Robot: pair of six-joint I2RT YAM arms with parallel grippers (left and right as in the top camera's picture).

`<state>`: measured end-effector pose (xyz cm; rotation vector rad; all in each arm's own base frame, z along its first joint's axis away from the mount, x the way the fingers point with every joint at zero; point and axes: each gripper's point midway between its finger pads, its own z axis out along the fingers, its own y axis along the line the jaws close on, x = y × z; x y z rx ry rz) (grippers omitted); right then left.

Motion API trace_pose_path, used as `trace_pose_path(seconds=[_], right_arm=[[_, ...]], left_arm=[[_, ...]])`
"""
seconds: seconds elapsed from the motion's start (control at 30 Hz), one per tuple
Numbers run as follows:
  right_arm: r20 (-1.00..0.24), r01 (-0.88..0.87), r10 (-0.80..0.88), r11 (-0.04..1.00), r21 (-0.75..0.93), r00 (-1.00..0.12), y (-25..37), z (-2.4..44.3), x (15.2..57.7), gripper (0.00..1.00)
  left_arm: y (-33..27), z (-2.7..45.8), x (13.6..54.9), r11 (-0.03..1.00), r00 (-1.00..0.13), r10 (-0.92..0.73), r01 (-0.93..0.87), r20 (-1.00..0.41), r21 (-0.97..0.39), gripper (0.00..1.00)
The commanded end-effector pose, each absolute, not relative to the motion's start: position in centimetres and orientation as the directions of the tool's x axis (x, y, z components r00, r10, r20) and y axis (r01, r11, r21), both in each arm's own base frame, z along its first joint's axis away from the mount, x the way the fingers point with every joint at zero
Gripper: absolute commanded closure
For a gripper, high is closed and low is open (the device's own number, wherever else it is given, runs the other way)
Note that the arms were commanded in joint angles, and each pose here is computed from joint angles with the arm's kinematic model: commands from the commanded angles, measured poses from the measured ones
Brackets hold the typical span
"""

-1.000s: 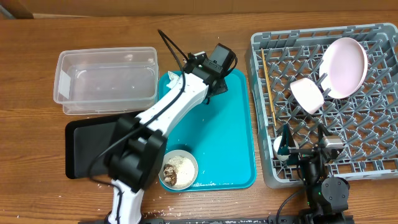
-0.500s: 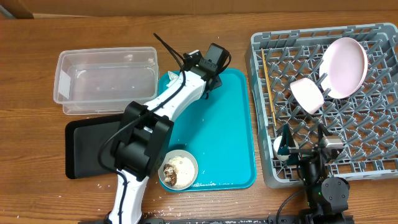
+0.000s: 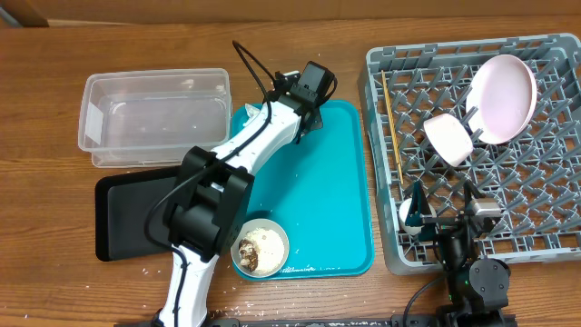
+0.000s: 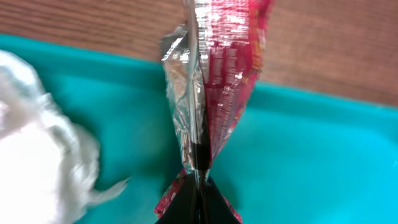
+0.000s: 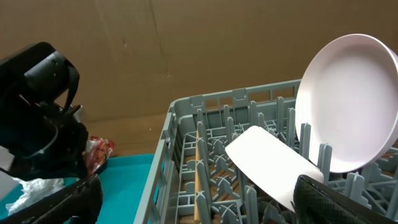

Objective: Sort waste into correct bins and load items into the dishwasher
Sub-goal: 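Carry the wrapper with the left gripper into the clear bin and release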

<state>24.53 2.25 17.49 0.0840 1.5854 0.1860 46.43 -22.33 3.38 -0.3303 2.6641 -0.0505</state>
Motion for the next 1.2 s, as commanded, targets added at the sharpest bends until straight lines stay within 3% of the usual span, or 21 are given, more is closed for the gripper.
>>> trace_pose_path(seconds=[0.0, 0.13, 0.27, 0.33, 0.53, 0.57, 0.63, 0.73, 0.77, 0.87, 0.97, 1.07, 1.17], right_arm=[[-0.986, -0.063, 0.166, 0.984, 0.167, -0.020, 2.2, 17.3, 24.5, 0.00], [-0.986, -0.063, 0.166, 0.984, 0.167, -0.020, 2.2, 17.3, 24.5, 0.00], [-0.986, -0.063, 0.166, 0.984, 0.167, -0.020, 2.2, 17.3, 24.5, 0.00], [-0.986, -0.063, 0.166, 0.984, 0.167, -0.020, 2.2, 17.3, 24.5, 0.00], [-0.986, -0.063, 0.166, 0.984, 0.167, -0.020, 2.2, 17.3, 24.5, 0.00], [-0.986, -0.063, 0.166, 0.984, 0.167, -0.020, 2.2, 17.3, 24.5, 0.00], [-0.986, -0.063, 0.166, 0.984, 0.167, -0.020, 2.2, 17.3, 24.5, 0.00], [-0.986, -0.063, 0.166, 0.984, 0.167, -0.020, 2.2, 17.3, 24.5, 0.00], [-0.986, -0.063, 0.166, 0.984, 0.167, -0.020, 2.2, 17.3, 24.5, 0.00], [-0.986, -0.063, 0.166, 0.984, 0.167, -0.020, 2.2, 17.3, 24.5, 0.00], [-0.986, -0.063, 0.166, 0.984, 0.167, -0.020, 2.2, 17.3, 24.5, 0.00], [-0.986, -0.063, 0.166, 0.984, 0.167, -0.020, 2.2, 17.3, 24.5, 0.00], [-0.986, -0.063, 0.166, 0.984, 0.167, -0.020, 2.2, 17.3, 24.5, 0.00]], left_arm=[[-22.6, 11.0, 46.8, 0.980, -0.848, -0.198, -0.151, -0.492, -0.133, 0.96], [-17.8, 16.6, 44.0, 0.912, -0.765, -0.402, -0.386, -0.503, -0.141, 0.96], [-10.7, 19.6, 40.5, 0.709, -0.565, -0.641, -0.695, -0.520, -0.119, 0.96], [-7.1, 19.9, 40.0, 0.612, -0.477, -0.704, -0.784, -0.526, -0.108, 0.95], [-2.4, 16.6, 42.1, 0.500, -0.398, -0.789, -0.858, -0.468, -0.113, 0.95], [-1.7, 16.2, 42.7, 0.513, -0.411, -0.782, -0.851, -0.469, -0.109, 0.91], [-1.2, 16.1, 43.8, 0.570, -0.465, -0.761, -0.812, -0.452, -0.125, 0.67], [-2.1, 16.8, 44.5, 0.626, -0.534, -0.759, -0.755, -0.372, -0.195, 0.08], [-2.9, 17.2, 44.6, 0.646, -0.562, -0.753, -0.730, -0.342, -0.224, 0.11], [-5.7, 18.5, 45.1, 0.751, -0.686, -0.659, -0.590, -0.307, -0.296, 0.39], [-8.3, 18.9, 45.1, 0.863, -0.785, -0.504, -0.435, -0.361, -0.259, 0.39], [-10.7, 18.5, 44.5, 0.966, -0.861, -0.258, -0.240, -0.439, -0.097, 0.37], [-12.8, 17.0, 43.7, 0.988, -0.883, -0.067, -0.123, -0.464, 0.092, 0.30]])
